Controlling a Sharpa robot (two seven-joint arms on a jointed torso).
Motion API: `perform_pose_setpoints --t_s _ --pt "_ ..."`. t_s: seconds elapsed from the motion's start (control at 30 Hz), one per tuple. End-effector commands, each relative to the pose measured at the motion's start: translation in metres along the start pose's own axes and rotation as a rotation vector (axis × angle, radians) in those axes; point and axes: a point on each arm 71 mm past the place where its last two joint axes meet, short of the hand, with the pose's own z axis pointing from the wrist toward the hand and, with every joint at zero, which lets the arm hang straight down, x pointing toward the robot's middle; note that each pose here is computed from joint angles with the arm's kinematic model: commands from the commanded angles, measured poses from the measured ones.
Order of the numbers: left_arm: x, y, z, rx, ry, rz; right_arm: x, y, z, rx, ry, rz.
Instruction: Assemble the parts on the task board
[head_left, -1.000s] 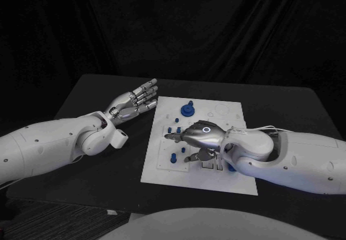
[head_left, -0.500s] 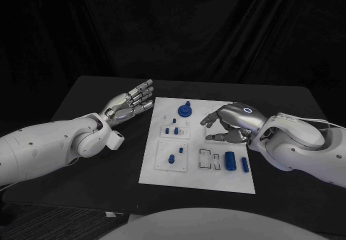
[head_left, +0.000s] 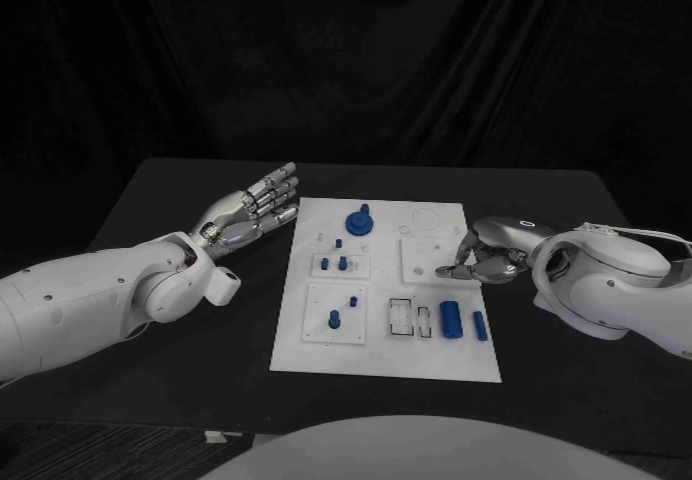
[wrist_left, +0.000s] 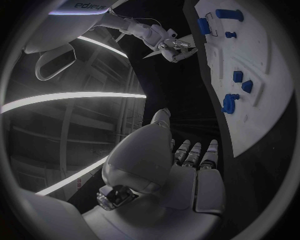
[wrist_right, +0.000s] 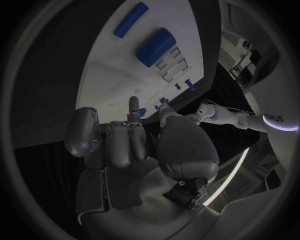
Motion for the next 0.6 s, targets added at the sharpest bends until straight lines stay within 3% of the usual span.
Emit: perform_pose_setpoints --t_s 0.03,0.2,0.6 --pt "0.0012 -0.0003 -0.0014 0.015 0.002 -0.012 0.01 -0.012 -0.001 0.164 0.118 -0.014" --pt "0.0015 0.001 -0.0031 0.011 0.001 -0.015 0.015 -0.011 0.0 0.185 0.158 -0.032" --pt "0.0018 0.0023 -0.0039 0.005 0.004 -0.018 0.024 -0.006 0.0 0.189 0.196 -0.041"
